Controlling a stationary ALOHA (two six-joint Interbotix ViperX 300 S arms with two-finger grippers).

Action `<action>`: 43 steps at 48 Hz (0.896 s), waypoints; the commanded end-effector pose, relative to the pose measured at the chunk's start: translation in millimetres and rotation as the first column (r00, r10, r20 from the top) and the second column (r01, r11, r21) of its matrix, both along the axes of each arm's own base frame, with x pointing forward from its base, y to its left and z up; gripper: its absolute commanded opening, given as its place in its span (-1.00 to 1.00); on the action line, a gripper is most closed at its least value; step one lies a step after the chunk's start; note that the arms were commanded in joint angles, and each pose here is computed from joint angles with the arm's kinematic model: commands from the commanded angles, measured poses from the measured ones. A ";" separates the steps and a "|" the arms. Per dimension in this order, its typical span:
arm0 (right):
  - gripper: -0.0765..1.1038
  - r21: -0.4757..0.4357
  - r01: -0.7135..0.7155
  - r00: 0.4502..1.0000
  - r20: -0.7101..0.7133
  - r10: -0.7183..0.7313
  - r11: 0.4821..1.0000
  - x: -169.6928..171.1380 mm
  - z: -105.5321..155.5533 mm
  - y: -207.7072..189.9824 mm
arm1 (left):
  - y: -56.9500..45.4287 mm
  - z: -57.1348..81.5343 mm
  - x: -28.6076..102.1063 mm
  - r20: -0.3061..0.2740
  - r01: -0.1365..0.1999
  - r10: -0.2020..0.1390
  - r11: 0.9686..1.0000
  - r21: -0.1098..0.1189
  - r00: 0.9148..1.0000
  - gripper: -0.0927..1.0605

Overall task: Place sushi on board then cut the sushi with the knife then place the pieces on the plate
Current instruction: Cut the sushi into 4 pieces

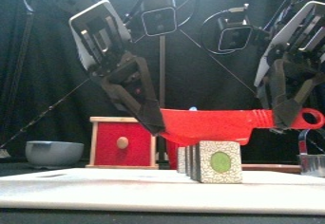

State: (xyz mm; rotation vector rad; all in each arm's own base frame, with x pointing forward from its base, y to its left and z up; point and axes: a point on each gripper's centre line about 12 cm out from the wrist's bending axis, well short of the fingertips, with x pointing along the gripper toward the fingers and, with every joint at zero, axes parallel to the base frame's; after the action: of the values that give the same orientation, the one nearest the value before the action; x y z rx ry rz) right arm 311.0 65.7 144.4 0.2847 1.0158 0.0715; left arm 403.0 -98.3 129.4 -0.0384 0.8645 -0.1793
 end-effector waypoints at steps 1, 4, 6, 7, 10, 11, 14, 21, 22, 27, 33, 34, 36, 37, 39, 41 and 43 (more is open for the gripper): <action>-0.25 0.009 0.003 1.000 0.026 -0.003 1.000 5.2 7.7 1.5 | -0.6 3.8 2.9 0.015 -0.001 0.001 1.000 -0.003 1.000 0.05; -0.25 0.011 0.006 1.000 0.015 -0.006 1.000 5.6 3.9 2.1 | -0.7 0.6 3.0 0.006 -0.005 0.005 1.000 -0.005 1.000 0.05; -0.25 0.014 0.010 1.000 0.005 -0.010 1.000 5.8 1.0 2.4 | -0.7 -1.9 3.0 0.000 -0.008 0.008 1.000 -0.007 1.000 0.05; -0.25 0.014 0.011 1.000 0.000 -0.011 1.000 5.8 -0.5 2.4 | -0.8 -3.2 3.0 -0.004 -0.009 0.009 1.000 -0.008 1.000 0.05; -0.25 0.019 0.013 1.000 -0.012 -0.013 1.000 5.9 -4.3 4.2 | -1.0 -6.1 3.9 -0.006 -0.015 0.015 1.000 -0.012 1.000 0.05; -0.25 0.019 0.012 1.000 -0.015 -0.011 1.000 5.9 -5.7 5.2 | -0.9 -7.9 3.4 -0.011 -0.017 0.017 1.000 -0.013 1.000 0.05; -0.25 0.024 0.014 1.000 -0.024 -0.014 1.000 6.2 -9.7 7.4 | -1.8 -10.4 3.9 -0.016 -0.022 0.022 1.000 -0.019 1.000 0.05; -0.25 0.031 0.010 0.999 -0.048 -0.009 0.999 5.4 -17.4 13.3 | -5.8 -14.6 3.3 -0.024 -0.032 0.031 0.999 -0.036 0.999 0.05; -0.25 0.033 0.011 0.999 -0.047 -0.009 0.999 5.8 -17.3 13.9 | -7.1 -14.4 3.1 -0.023 -0.031 0.030 0.999 -0.038 0.999 0.05; -0.25 0.039 0.011 0.999 -0.052 -0.008 0.999 5.2 -19.8 17.5 | -9.7 -14.3 2.5 -0.023 -0.029 0.028 0.999 -0.043 0.999 0.05; -0.25 0.058 0.009 0.999 -0.047 -0.007 0.998 3.9 -17.4 24.0 | -14.4 -12.1 2.2 -0.019 -0.024 0.024 0.998 -0.051 1.000 0.05; -0.25 0.063 0.011 0.999 -0.046 -0.008 0.998 3.8 -16.8 25.1 | -15.6 -11.4 1.9 -0.018 -0.022 0.021 0.998 -0.052 1.000 0.05; -0.25 0.069 0.008 0.999 -0.044 -0.005 0.998 3.6 -15.8 27.9 | -17.7 -9.7 1.8 -0.014 -0.021 0.020 0.998 -0.057 1.000 0.05; -0.25 0.072 0.007 0.999 -0.046 -0.003 0.997 3.0 -15.8 29.5 | -19.0 -9.0 1.5 -0.013 -0.019 0.018 0.998 -0.058 1.000 0.05; -0.25 0.078 0.003 0.999 -0.043 0.000 0.997 2.9 -14.7 32.2 | -20.9 -8.4 0.9 -0.013 -0.017 0.016 0.998 -0.062 1.000 0.05; -0.25 0.081 0.002 0.999 -0.042 0.002 0.997 2.9 -14.2 33.9 | -22.9 -7.3 0.8 -0.011 -0.015 0.015 0.998 -0.066 1.000 0.05; -0.25 0.086 0.001 0.999 -0.041 0.002 0.996 2.9 -13.2 35.7 | -24.3 -6.6 0.4 -0.010 -0.015 0.014 0.997 -0.070 1.000 0.05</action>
State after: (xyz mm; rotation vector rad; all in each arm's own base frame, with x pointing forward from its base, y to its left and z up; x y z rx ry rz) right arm 311.0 96.0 118.3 0.3526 1.0899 0.0915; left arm 400.8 -114.9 108.0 -0.1045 0.9031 -0.1773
